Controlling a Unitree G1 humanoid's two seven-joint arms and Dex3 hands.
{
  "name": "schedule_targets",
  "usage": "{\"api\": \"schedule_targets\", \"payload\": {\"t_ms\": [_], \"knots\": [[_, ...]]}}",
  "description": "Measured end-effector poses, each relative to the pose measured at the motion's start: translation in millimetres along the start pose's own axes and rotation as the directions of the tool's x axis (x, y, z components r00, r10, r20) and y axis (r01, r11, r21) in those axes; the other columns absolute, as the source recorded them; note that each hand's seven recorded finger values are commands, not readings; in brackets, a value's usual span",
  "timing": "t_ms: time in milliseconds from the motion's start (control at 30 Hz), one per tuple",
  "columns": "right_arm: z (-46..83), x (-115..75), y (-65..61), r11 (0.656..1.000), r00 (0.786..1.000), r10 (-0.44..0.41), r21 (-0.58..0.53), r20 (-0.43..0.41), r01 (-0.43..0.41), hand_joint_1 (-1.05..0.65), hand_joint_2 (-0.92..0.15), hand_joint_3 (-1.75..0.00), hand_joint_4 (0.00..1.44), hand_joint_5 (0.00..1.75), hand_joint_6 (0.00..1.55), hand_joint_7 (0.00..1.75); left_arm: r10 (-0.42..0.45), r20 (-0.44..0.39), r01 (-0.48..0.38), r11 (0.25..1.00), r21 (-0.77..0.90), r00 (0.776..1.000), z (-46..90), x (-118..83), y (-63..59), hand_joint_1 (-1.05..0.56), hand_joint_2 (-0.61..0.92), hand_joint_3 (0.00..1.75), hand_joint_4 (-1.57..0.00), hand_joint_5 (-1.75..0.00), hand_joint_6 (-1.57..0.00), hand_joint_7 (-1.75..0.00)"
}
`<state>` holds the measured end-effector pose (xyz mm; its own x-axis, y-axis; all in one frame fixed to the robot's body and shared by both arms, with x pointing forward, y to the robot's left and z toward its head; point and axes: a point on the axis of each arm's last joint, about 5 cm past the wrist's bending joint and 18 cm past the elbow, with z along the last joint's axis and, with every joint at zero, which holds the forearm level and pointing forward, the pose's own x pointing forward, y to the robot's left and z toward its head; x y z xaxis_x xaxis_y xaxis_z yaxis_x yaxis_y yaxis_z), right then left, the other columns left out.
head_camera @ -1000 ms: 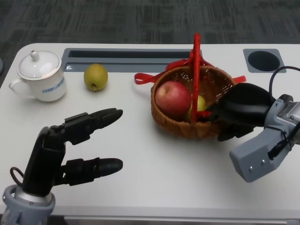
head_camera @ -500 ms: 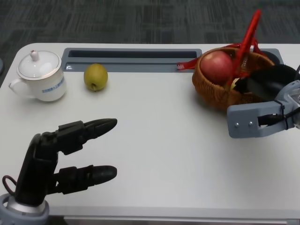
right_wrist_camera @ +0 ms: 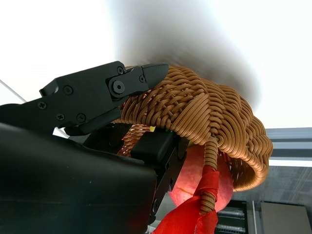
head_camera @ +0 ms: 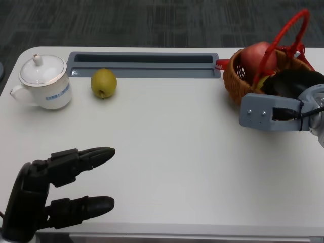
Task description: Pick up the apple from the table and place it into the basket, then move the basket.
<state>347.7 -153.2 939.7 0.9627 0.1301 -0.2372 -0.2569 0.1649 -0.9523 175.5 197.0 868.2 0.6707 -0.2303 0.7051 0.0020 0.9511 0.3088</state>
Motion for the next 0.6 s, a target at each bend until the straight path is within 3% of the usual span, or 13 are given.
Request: {"api": "schedule_targets", "payload": {"t_ms": [333, 600], "knots": [[1.0, -0.1, 0.5, 1.0, 0.999, 0.021, -0.016, 0.024, -0.021, -0.43, -0.92, -0.03, 0.84, 0.0, 0.73, 0.0, -0.023, -0.005, 0.023, 1.0, 0.003, 1.0, -0.4, 1.7, -1.0, -0.54, 0.82, 0.0, -1.0, -0.02, -0.91, -0.01], [2.6, -0.4, 0.5, 0.999, 0.996, 0.025, -0.035, 0.081, -0.022, -0.74, -0.84, 0.0, 0.66, 0.0, 0.63, 0.0, -0.043, 0.003, 0.043, 0.999, -0.019, 0.999, -1.4, 5.8, -5.6, -0.55, 0.81, 0.0, -1.01, -0.01, -0.92, -0.01]]}}
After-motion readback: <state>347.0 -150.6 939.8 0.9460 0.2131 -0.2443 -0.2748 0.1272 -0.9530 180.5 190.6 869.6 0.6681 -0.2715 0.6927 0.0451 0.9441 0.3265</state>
